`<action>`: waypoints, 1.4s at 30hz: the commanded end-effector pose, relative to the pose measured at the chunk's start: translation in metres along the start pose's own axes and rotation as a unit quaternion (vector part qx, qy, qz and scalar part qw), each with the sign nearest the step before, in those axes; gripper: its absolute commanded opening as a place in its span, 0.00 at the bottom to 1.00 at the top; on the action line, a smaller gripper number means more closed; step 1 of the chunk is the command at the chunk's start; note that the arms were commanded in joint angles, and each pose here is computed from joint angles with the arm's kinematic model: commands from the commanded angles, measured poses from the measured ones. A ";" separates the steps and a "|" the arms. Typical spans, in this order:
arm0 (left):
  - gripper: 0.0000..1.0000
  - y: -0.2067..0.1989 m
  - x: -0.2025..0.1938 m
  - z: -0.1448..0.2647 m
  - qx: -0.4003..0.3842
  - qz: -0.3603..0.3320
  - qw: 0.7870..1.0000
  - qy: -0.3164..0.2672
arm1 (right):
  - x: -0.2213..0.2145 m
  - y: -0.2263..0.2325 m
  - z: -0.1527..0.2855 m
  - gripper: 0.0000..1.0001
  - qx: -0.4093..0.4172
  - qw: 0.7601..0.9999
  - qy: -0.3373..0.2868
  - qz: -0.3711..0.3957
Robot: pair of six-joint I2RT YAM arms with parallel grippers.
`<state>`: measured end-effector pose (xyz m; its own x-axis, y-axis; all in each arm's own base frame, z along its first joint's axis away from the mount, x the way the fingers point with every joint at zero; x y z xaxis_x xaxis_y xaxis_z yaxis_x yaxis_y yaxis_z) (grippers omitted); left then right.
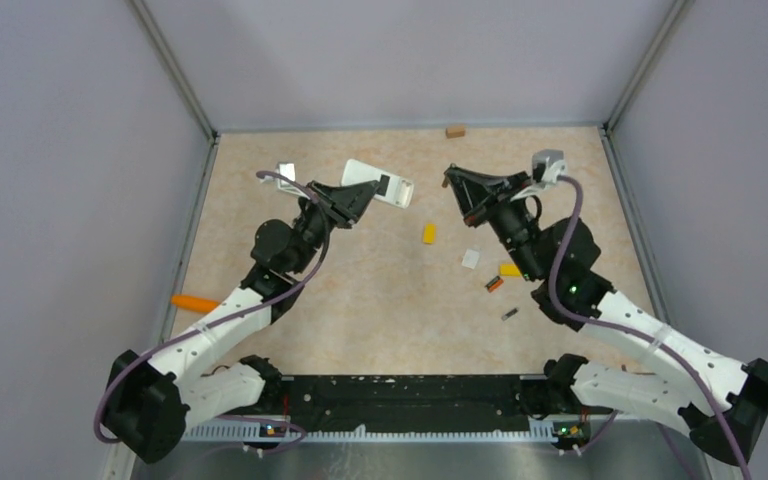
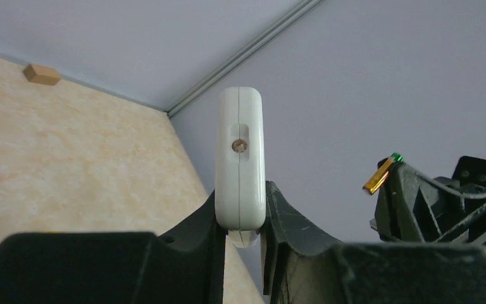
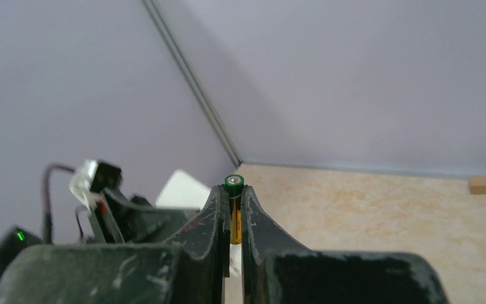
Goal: Load the batteries into the remote control
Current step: Load the battery into the remote control.
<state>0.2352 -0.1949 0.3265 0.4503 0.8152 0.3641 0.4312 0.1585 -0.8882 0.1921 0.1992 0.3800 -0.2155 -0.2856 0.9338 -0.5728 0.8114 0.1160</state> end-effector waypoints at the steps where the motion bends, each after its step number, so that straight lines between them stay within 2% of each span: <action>1: 0.00 -0.026 0.006 0.003 -0.107 0.111 0.988 -0.032 | 0.029 0.003 -0.019 0.00 -0.081 0.989 0.026 -0.121; 4: 0.00 -0.030 0.008 -0.001 -0.130 0.157 0.978 -0.037 | 0.033 0.011 -0.043 0.00 -0.082 0.987 0.041 -0.129; 8: 0.00 -0.036 0.011 -0.006 -0.155 0.202 0.966 -0.038 | 0.029 0.017 -0.069 0.00 -0.090 0.987 0.081 -0.101; 12: 0.00 -0.038 0.016 -0.010 -0.168 0.244 0.953 -0.059 | 0.018 0.019 -0.079 0.00 -0.107 0.988 0.086 -0.067; 20: 0.00 -0.032 0.024 -0.026 -0.154 0.255 0.950 -0.098 | 0.007 0.023 -0.090 0.00 -0.128 0.985 0.105 -0.039; 23: 0.00 -0.035 0.027 -0.027 -0.170 0.257 0.945 -0.109 | 0.004 0.023 -0.092 0.00 -0.134 0.984 0.110 -0.034; 42: 0.00 -0.038 0.025 -0.048 -0.207 0.286 0.932 -0.085 | -0.007 0.029 -0.100 0.00 -0.137 0.980 0.146 -0.023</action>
<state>0.2803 -0.2142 0.3411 0.5248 0.8279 -0.1981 0.3259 -0.4104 -0.8517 0.2603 0.2750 0.3998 0.0632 -0.1996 0.9778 -0.3384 0.9175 0.2092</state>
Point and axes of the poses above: each gripper's point midway between its finger pads, its own z axis back along the fingers, its own y axis along the line the jaws close on, x = y × z, the point moved 8 cm from there along z, back along the fingers, and after that the axes turned 14 degrees about z, right-handed, at the moved point
